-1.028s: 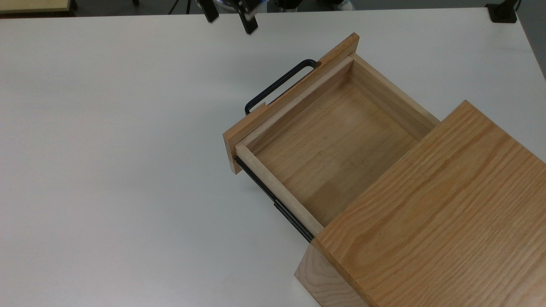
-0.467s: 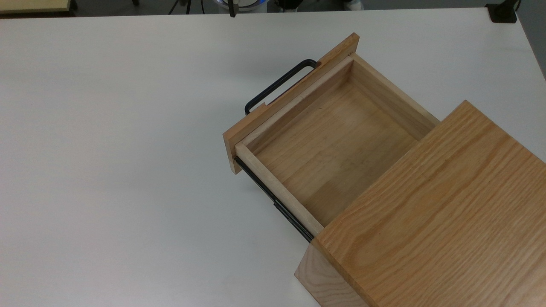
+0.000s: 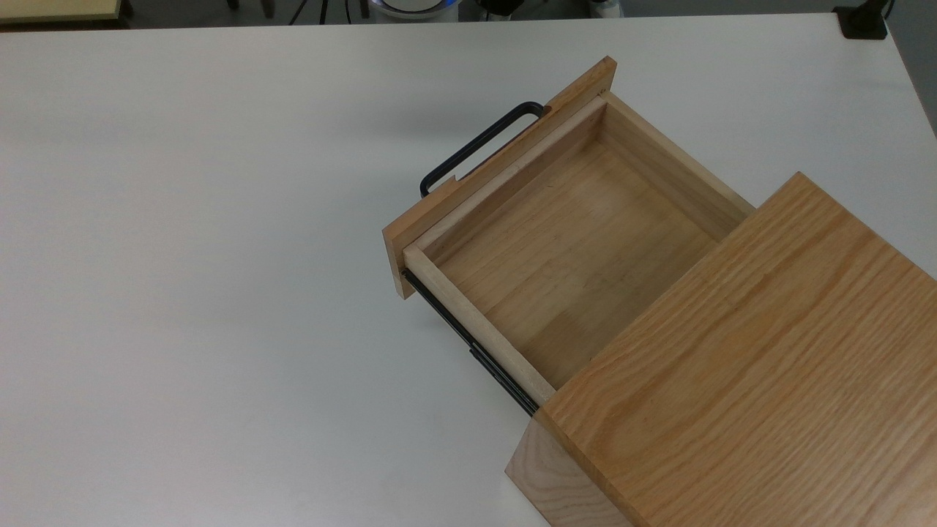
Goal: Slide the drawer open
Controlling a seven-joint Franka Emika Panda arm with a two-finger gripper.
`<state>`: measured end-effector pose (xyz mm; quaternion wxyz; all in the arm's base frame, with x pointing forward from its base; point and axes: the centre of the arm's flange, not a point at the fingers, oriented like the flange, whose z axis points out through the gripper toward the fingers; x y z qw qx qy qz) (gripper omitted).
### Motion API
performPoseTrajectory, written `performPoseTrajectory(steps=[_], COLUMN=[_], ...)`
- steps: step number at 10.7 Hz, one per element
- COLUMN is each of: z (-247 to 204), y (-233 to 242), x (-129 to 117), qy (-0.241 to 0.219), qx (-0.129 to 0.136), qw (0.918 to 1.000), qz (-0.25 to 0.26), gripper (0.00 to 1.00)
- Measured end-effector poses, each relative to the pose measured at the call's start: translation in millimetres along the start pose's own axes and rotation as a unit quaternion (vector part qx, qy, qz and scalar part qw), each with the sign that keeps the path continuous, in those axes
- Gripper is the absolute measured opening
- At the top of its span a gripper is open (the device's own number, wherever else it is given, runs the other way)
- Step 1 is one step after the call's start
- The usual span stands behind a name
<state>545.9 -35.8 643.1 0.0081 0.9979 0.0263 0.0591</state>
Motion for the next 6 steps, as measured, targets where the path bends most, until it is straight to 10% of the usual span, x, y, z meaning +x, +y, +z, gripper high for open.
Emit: performPoseTrajectory(steps=[6], z=[-11.6], y=[2.5], x=[-1.6], qy=[0.000], qx=[0.000], qw=[0.9996], qz=[0.028], gripper=[1.00])
